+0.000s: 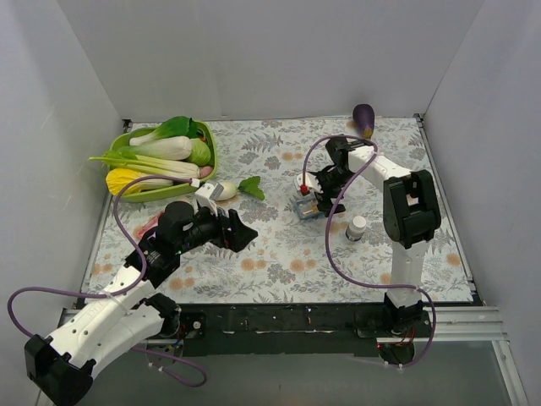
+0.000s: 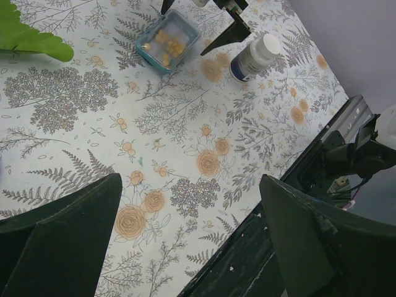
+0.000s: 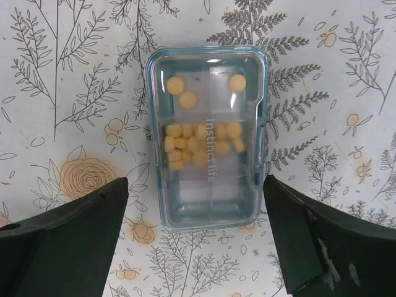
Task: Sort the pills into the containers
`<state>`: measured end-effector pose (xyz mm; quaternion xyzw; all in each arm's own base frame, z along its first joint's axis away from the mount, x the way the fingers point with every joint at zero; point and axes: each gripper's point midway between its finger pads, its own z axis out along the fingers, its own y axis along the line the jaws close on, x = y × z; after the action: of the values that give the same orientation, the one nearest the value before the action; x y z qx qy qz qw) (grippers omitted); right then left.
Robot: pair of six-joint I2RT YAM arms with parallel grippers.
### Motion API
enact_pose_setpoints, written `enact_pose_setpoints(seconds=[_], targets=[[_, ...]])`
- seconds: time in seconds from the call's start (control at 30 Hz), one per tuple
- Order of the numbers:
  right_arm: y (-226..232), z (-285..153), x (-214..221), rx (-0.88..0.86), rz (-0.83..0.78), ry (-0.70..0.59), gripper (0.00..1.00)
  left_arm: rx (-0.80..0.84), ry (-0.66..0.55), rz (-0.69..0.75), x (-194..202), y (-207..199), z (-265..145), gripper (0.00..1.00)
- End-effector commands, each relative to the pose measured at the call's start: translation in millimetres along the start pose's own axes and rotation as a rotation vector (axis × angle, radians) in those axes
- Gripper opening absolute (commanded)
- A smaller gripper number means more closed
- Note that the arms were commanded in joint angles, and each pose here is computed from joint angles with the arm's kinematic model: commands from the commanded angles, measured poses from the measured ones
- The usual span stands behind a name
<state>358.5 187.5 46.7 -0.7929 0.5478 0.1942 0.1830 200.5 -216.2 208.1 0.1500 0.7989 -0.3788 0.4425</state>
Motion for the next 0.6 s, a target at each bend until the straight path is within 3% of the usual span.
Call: enact_pose_setpoints(seconds=[0.0, 0.23, 0.33, 0.47, 0.57], targets=[[3.1, 12.0, 6.2, -0.008, 0.068, 0.018, 0.97, 0.010, -0.001, 0.011, 1.6, -0.6, -2.4, 0.95], [4.8, 15.9, 3.4, -0.009, 0.089, 0.007, 0.91, 0.014, -0.001, 0.003, 3.2, -1.3, -3.9, 0.95], [11.7, 15.0, -1.7, -0.014, 0.097, -0.010, 0.82, 0.017, -0.001, -0.003, 3.6, -1.8, -3.6, 0.95], [25.5, 12.7, -12.8, -0.026, 0.148, -0.049, 0.63, 0.041, 0.009, -0.025, 8.7, -4.3, 0.2, 0.95], [42.6, 14.0, -25.4, -0.032, 0.178, -0.086, 0.56, 0.060, 0.034, -0.045, 21.5, -2.1, 6.1, 0.95]])
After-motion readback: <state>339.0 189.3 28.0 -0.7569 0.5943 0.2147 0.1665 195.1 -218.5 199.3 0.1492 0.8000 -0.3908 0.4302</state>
